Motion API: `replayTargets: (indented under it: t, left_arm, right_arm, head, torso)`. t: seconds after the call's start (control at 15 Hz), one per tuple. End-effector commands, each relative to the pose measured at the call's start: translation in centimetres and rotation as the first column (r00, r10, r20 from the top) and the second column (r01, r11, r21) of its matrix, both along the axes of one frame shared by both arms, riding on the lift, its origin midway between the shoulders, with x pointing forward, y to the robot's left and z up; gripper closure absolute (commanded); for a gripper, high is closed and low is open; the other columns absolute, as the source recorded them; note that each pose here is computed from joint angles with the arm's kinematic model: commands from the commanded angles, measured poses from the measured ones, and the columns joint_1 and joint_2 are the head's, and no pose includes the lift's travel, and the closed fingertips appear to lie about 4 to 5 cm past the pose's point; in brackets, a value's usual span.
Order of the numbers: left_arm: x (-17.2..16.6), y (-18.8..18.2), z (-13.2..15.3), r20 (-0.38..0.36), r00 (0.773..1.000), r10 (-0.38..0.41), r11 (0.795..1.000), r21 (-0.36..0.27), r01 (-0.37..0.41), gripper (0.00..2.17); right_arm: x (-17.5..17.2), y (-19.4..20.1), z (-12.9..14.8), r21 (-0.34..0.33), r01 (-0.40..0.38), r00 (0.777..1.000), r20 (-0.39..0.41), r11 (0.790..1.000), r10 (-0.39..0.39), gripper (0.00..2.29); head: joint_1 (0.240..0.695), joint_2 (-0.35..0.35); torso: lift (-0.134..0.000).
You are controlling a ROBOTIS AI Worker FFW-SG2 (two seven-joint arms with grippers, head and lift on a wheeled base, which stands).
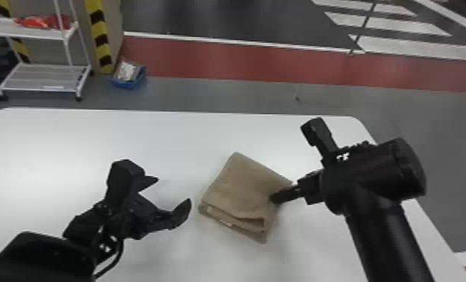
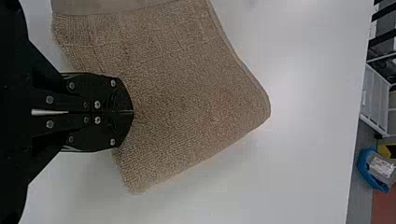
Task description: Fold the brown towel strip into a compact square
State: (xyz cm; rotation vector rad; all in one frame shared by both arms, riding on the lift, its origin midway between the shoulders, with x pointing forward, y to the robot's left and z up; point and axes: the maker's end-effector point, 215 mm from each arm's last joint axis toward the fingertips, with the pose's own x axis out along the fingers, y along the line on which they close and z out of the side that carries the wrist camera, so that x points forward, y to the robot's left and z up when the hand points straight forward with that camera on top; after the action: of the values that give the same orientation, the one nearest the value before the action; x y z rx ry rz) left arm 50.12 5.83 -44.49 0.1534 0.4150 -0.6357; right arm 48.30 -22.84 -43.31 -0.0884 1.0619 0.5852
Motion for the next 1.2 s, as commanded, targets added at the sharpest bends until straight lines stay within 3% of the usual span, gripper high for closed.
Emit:
replayTargets:
  t: [0.0,0.27,0.6,0.8,1.0,1.13]
  left_arm:
    - [0.0,0.0,0.0,0.001,1.000,0.001,1.000,0.000,-0.001,0.07]
    - [-0.4,0.2,-0.5,-0.010,1.000,0.003,1.000,0.000,-0.003,0.07]
    - [-0.3,0.7,-0.5,-0.009,1.000,0.009,1.000,-0.001,-0.009,0.07]
    - [-0.4,0.8,-0.2,-0.005,1.000,0.011,1.000,-0.005,-0.011,0.07]
    - [-0.3,1.2,-0.2,-0.005,1.000,0.018,1.000,-0.005,-0.018,0.07]
    - [-0.4,1.4,-0.3,-0.005,1.000,0.021,1.000,-0.005,-0.021,0.07]
  right_arm:
    - [0.6,-0.5,0.6,0.011,0.017,1.000,0.009,1.000,-0.017,1.67]
    - [0.2,-2.4,4.1,0.090,0.094,0.991,0.082,0.992,-0.101,1.67]
    - [-0.1,-7.7,5.1,0.076,0.191,0.976,0.096,0.979,-0.197,1.67]
    - [0.5,-9.2,2.7,0.033,0.224,0.974,0.024,0.974,-0.225,1.67]
    - [1.3,-6.8,0.0,0.019,0.191,0.980,-0.063,0.981,-0.189,1.67]
    - [2.0,-4.6,-0.3,0.040,0.168,0.983,-0.082,0.985,-0.164,1.67]
  head:
    - [0.695,-0.189]
    - [0.695,-0.201]
    - [0.695,-0.227]
    - [0.695,-0.265]
    - [0.695,-0.276]
    - [0.695,-0.262]
  torso:
    - [-0.124]
    - [-0.124]
    - [-0.124]
    - [-0.124]
    - [-0.124]
    - [-0.124]
